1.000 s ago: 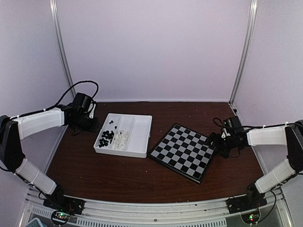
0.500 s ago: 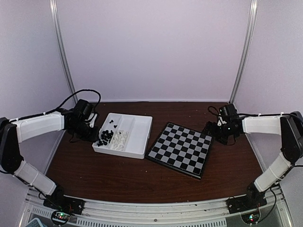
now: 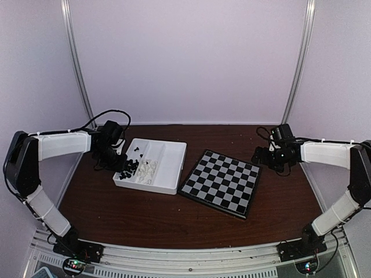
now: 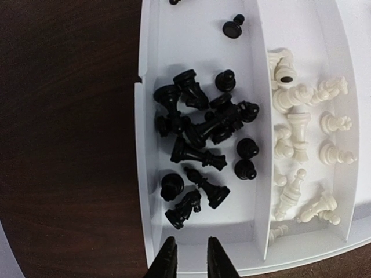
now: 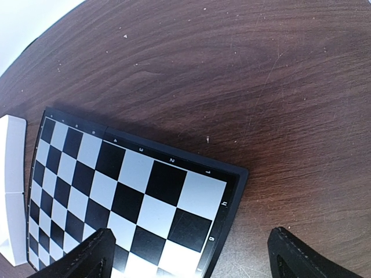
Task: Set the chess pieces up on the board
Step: Pick up the chess piece from the storage box.
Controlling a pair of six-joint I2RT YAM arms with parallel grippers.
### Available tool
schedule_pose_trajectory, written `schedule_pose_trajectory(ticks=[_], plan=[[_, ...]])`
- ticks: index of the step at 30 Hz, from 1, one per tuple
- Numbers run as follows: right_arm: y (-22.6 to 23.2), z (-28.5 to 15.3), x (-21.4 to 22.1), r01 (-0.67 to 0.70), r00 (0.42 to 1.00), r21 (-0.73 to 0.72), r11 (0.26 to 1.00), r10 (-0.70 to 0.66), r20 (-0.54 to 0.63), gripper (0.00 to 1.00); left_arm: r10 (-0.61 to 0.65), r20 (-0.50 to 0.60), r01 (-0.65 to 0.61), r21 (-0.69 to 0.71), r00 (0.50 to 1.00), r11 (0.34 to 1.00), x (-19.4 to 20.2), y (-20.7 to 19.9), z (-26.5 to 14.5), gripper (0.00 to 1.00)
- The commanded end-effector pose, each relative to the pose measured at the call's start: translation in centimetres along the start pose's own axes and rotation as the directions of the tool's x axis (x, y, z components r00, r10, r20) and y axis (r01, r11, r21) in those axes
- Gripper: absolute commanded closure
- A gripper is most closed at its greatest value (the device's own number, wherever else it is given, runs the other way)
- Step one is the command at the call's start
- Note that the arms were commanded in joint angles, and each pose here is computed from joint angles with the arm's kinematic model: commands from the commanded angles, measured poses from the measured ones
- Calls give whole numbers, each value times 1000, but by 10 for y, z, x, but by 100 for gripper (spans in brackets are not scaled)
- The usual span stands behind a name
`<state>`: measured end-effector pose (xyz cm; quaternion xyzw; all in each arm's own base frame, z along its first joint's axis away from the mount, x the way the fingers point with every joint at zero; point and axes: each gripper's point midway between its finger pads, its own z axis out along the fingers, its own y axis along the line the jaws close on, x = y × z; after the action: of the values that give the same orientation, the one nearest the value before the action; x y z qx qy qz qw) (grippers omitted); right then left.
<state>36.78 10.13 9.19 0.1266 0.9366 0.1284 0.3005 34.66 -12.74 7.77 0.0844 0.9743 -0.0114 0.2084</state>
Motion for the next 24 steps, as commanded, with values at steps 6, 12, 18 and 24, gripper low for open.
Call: schedule_pose_trajectory(ticks=[6, 12, 18, 24], plan=[[-1, -7, -10, 3, 999, 5, 1000, -3, 43, 5, 6, -17, -7, -51, 1000, 999, -11, 3, 15, 81], [-2, -5, -8, -1, 999, 8, 1000, 1, 39, 5, -29, -74, 23, -84, 997, 996, -3, 7, 20, 81], [0, -3, -9, -4, 999, -1, 1000, 4, 39, 5, -84, -96, 72, -127, 992, 989, 2, 13, 25, 78], [0, -1, -9, -6, 999, -2, 1000, 7, 38, 5, -219, -107, 202, -156, 970, 967, 3, 13, 30, 80]])
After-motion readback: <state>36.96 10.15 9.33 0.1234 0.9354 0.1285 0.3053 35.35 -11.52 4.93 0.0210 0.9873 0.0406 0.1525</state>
